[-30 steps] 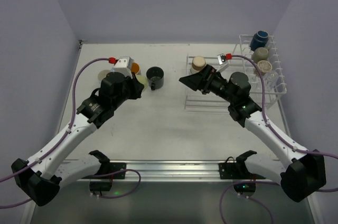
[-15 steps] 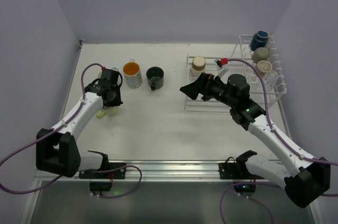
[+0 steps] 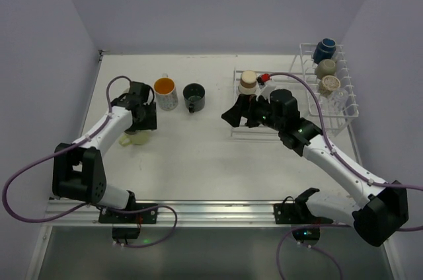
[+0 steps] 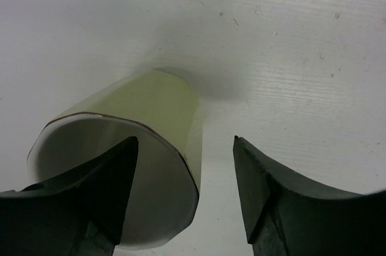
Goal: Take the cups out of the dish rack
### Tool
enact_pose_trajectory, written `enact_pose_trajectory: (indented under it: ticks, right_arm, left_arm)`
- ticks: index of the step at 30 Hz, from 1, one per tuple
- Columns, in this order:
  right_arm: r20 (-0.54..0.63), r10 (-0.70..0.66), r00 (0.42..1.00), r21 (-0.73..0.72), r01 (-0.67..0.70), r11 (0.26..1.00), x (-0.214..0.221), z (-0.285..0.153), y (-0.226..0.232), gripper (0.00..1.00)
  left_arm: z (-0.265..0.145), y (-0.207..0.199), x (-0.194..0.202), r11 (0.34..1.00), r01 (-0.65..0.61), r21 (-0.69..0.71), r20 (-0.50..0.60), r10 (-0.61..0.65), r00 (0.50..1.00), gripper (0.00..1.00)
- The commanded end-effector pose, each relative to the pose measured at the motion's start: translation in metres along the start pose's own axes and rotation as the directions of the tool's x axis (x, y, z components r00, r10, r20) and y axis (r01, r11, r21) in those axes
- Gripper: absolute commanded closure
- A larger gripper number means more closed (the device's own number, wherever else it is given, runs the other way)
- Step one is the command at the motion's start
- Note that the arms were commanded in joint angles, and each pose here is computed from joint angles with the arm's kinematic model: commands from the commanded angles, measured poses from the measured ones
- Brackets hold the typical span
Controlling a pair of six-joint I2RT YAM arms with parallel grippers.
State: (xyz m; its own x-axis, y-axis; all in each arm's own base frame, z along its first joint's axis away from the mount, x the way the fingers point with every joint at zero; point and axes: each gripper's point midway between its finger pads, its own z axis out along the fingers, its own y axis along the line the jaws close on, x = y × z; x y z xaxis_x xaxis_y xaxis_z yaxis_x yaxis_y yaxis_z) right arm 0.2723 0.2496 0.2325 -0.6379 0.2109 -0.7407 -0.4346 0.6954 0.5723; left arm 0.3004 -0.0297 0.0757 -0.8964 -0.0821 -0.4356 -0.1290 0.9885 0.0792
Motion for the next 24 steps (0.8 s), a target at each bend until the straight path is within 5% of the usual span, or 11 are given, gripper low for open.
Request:
enact_pose_trajectory:
  ticks: [1, 8, 14, 18, 24]
  right_arm:
    - [0.045, -0.056, 0.997, 0.067, 0.053, 0.996, -0.022, 0.002, -0.003, 0.01]
    - [0.104, -0.094, 0.99, 0.201, 0.071, 0.977, -0.053, 0.01, -0.017, 0.01]
    - [0.151, -0.155, 0.976, 0.465, 0.068, 0.883, -0.086, 0.021, -0.059, 0.01]
    - [0.149, -0.204, 0.968, 0.606, 0.074, 0.792, -0.102, 0.037, -0.088, 0.01]
    - [0.165, -0.199, 0.966, 0.705, 0.026, 0.709, -0.133, 0.054, -0.126, 0.12]
  left_arm:
    - [-0.028, 0.006, -0.035, 1.0, 0.029, 0.002, 0.152, -0.029, 0.988, 0.3]
    - [-0.1, -0.013, -0.084, 0.979, 0.053, 0.196, 0.401, -0.129, 0.907, 0.0]
    - [-0.208, -0.049, -0.108, 0.882, -0.132, 0.453, 0.66, -0.232, 0.714, 0.0]
    - [-0.237, -0.074, -0.071, 0.758, -0.299, 0.579, 0.695, -0.269, 0.666, 0.0]
    - [-0.233, -0.081, -0.028, 0.691, -0.4, 0.602, 0.715, -0.245, 0.654, 0.0]
